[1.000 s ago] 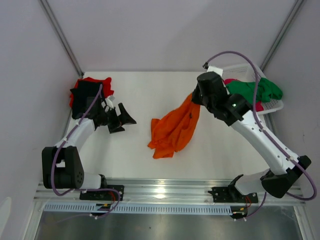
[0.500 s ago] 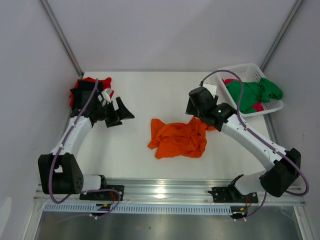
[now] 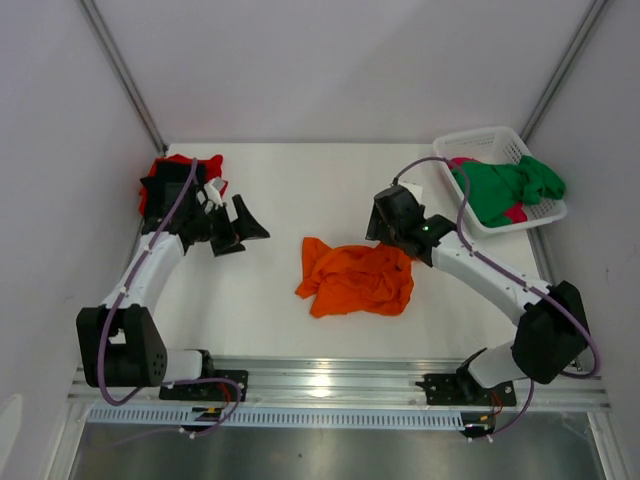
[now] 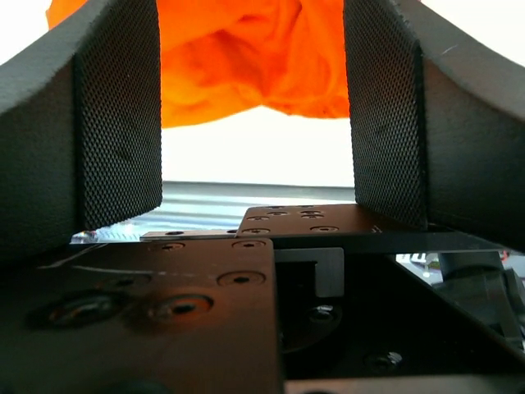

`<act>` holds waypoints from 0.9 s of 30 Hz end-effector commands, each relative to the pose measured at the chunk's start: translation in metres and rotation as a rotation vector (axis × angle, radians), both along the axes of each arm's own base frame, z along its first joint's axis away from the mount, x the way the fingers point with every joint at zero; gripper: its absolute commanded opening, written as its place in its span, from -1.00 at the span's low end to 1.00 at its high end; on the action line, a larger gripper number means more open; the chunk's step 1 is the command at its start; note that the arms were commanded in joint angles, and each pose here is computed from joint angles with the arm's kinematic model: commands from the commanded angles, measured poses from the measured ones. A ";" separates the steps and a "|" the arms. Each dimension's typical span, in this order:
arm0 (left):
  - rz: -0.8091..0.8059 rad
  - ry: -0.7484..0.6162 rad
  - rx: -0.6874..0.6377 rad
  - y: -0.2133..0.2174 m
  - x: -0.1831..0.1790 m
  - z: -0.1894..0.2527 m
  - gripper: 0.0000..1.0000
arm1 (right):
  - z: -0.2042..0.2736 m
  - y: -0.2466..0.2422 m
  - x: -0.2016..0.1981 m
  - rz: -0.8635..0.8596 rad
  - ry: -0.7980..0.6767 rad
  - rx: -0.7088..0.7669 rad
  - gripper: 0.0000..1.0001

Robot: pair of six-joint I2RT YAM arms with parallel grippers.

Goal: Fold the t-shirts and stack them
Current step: Move the tshirt to the center of the board

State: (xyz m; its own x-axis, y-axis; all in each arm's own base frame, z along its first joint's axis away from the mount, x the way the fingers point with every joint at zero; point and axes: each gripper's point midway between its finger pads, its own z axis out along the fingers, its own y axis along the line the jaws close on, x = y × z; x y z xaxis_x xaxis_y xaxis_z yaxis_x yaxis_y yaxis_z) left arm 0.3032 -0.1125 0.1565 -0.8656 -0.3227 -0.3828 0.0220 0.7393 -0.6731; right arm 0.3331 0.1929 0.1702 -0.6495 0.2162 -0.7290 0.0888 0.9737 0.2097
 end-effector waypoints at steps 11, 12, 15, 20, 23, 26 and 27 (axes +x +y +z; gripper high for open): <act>-0.018 -0.027 -0.017 -0.005 0.005 0.011 0.99 | -0.045 -0.027 -0.038 -0.097 0.216 -0.040 0.35; -0.018 -0.028 -0.021 -0.006 0.006 0.010 0.99 | -0.045 -0.030 -0.043 -0.097 0.219 -0.045 0.35; -0.024 -0.015 -0.040 -0.008 0.008 0.006 0.99 | -0.041 -0.043 -0.059 -0.099 0.235 -0.074 0.35; -0.044 0.014 -0.072 -0.013 0.011 -0.001 0.99 | -0.019 -0.048 -0.088 -0.073 0.209 -0.093 0.34; -0.059 0.037 -0.089 -0.015 0.013 -0.007 0.99 | -0.020 -0.049 -0.111 -0.099 0.227 -0.051 0.35; -0.105 0.054 -0.097 -0.029 0.008 -0.011 0.99 | -0.024 -0.056 -0.129 -0.155 0.231 -0.015 0.34; -0.104 0.055 -0.094 -0.030 0.007 -0.013 0.99 | -0.021 -0.057 -0.133 -0.161 0.222 -0.003 0.33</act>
State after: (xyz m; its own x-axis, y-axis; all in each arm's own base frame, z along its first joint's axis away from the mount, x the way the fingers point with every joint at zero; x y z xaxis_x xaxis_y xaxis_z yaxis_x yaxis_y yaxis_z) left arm 0.3056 -0.1269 0.1285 -0.9162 -0.2964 -0.2697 -0.0161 0.6997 -0.7142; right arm 0.2174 0.1524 0.1532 -0.7684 0.2574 -0.5860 0.1899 0.9660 0.1753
